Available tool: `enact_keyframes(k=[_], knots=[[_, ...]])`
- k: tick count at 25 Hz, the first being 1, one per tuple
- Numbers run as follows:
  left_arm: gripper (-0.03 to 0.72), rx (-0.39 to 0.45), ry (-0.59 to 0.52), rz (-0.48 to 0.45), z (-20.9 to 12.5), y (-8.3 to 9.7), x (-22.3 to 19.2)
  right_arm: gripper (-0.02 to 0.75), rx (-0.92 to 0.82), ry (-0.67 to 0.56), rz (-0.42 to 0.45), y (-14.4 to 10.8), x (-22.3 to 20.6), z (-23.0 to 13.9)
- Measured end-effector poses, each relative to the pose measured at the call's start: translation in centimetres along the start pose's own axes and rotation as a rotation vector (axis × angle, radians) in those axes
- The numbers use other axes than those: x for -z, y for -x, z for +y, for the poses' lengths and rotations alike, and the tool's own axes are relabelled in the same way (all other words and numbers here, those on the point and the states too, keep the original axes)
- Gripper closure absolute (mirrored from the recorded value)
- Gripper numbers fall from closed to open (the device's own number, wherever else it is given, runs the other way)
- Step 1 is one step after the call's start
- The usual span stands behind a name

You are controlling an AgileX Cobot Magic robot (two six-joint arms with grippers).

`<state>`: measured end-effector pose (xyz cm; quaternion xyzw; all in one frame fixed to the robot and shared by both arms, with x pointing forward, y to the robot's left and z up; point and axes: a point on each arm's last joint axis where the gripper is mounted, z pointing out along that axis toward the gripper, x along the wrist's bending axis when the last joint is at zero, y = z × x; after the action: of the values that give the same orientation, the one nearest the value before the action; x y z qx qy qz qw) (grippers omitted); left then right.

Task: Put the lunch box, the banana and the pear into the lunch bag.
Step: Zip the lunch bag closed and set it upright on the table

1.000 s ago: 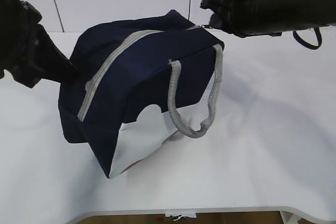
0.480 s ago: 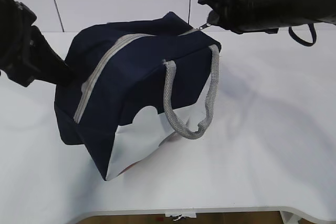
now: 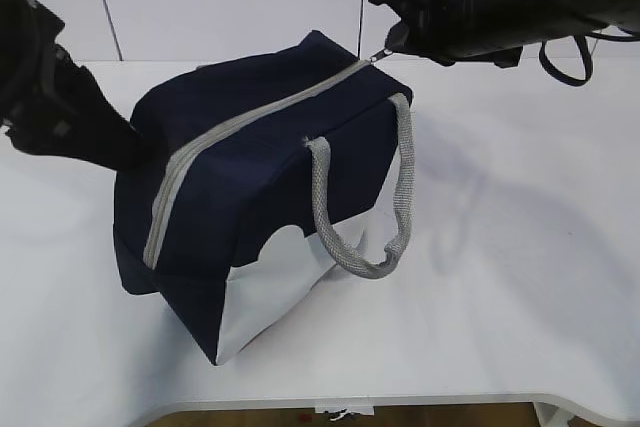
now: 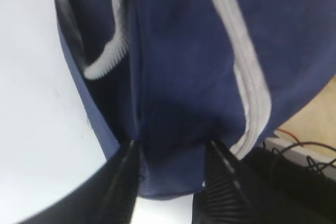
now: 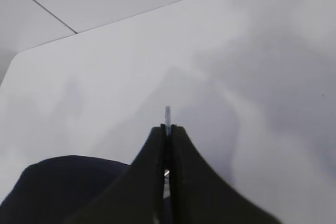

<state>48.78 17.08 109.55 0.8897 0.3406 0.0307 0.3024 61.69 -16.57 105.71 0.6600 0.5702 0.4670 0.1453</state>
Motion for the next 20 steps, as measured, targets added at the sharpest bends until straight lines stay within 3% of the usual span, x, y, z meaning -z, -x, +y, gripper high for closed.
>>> enact_keyframes(k=[4, 12, 20], knots=[[0.309, 0.002, 0.054, 0.017, 1.4, 0.1, 1.4, 0.747, -0.004, 0.0, 0.012, -0.5, 0.2, 0.6], [0.29, -0.02, 0.171, 0.032, 5.4, -0.4, 3.3, 0.747, -0.027, -0.007, 0.018, -0.6, 0.2, 0.6], [0.289, 0.028, 0.138, -0.091, 9.2, -2.7, -0.5, 0.747, -0.045, -0.013, 0.022, -0.6, 0.2, 0.5]])
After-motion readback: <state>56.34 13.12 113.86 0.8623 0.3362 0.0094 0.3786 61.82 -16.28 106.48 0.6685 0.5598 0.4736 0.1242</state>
